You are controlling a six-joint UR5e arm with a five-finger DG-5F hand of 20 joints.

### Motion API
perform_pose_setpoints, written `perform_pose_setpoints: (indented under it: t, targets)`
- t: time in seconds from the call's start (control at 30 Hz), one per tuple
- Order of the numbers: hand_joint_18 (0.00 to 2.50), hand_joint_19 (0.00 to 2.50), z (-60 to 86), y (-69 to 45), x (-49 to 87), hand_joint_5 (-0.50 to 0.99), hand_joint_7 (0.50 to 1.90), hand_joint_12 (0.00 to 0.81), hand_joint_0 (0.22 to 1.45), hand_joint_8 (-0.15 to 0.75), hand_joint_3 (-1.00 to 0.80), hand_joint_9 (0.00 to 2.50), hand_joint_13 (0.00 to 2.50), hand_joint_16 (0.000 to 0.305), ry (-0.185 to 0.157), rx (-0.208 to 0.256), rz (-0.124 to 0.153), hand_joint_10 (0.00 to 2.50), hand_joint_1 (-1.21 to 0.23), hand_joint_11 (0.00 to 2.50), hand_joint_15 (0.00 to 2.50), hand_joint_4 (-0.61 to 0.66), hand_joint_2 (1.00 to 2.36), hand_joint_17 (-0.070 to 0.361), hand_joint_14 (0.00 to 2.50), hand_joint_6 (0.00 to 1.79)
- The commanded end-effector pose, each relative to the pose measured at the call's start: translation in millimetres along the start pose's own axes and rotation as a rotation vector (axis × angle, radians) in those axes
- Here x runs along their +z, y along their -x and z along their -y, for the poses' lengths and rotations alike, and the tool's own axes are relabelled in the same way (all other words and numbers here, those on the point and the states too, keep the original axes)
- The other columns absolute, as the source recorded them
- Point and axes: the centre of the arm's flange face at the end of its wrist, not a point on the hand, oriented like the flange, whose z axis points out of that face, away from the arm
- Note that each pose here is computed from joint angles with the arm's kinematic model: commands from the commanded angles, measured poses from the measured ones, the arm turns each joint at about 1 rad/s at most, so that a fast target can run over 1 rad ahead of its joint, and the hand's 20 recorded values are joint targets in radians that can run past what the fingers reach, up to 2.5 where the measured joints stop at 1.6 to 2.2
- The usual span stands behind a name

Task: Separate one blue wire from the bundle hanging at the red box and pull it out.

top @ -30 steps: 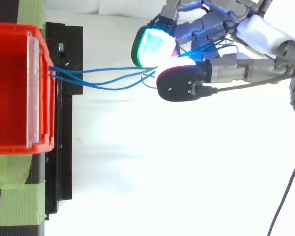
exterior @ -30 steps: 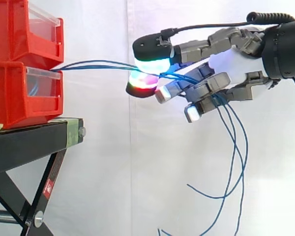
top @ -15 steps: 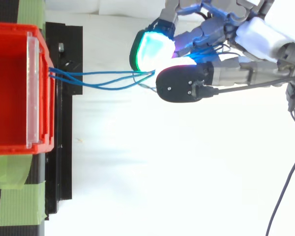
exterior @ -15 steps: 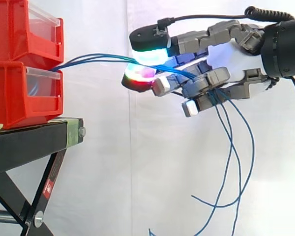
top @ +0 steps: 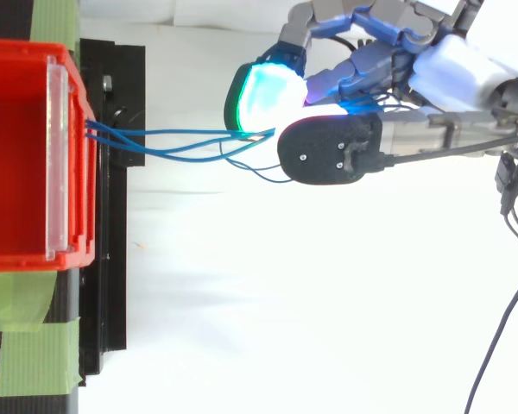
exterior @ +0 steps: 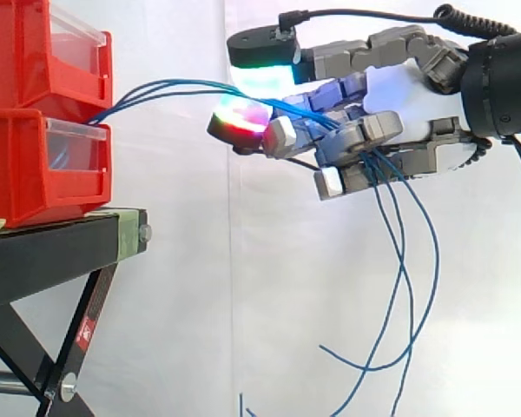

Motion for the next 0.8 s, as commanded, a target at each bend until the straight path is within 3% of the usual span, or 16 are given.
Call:
perform_pose_setpoints:
  t: [0.0, 0.13, 0.27, 0.43, 0.5, 0.6, 0.77]
  targets:
    - [0.99, 1.23, 0.3, -0.2, -0.1, -0.21, 1.11, 0.351, 0.59, 0.338, -0.03, 0.97, 1.06, 0.051, -0.001, 0.013, 0.0, 0.0, -0.69, 1.55, 1.19, 0.17, 1.02, 0.115, 1.99, 0.88]
    - [1.07, 1.19, 0.3, -0.2, -0.1, -0.2, 1.14, 0.389, 0.59, 0.378, 0.0, 1.01, 1.09, 0.061, -0.001, 0.013, 0.0, 0.0, -0.61, 1.51, 1.1, 0.18, 1.01, 0.137, 2.1, 0.87]
    - [1.06, 1.2, 0.4, -0.9, -0.5, -0.21, 1.11, 0.378, 0.62, 0.364, 0.04, 1.01, 1.09, 0.059, -0.002, 0.01, -0.002, 0.0, -0.56, 1.51, 1.1, 0.2, 1.01, 0.133, 2.08, 0.88]
    - [1.0, 1.24, 0.4, -0.9, -0.5, -0.23, 1.04, 0.343, 0.67, 0.324, 0.12, 0.97, 1.07, 0.05, -0.002, 0.01, -0.002, 0.0, -0.65, 1.58, 1.2, 0.19, 1.02, 0.112, 1.98, 0.88]
    - [0.95, 1.29, 0.5, -0.1, -0.2, -0.24, 1.07, 0.328, 0.72, 0.304, 0.16, 0.94, 1.05, 0.046, -0.003, 0.008, 0.0, 0.0, -0.75, 1.64, 1.23, 0.19, 1.03, 0.103, 1.98, 0.9]
    - [0.91, 1.34, 0.6, 0.0, -0.3, -0.25, 1.06, 0.332, 0.76, 0.296, 0.16, 0.89, 1.02, 0.044, -0.004, 0.007, 0.0, 0.0, -0.79, 1.65, 1.25, 0.19, 1.03, 0.1, 2.0, 0.91]
    - [0.87, 1.27, 0.6, -0.3, -0.3, -0.3, 1.1, 0.36, 0.73, 0.327, 0.1, 0.65, 0.89, 0.05, -0.004, 0.007, -0.003, 0.1, -0.88, 1.67, 1.27, 0.28, 1.03, 0.112, 1.99, 0.9]
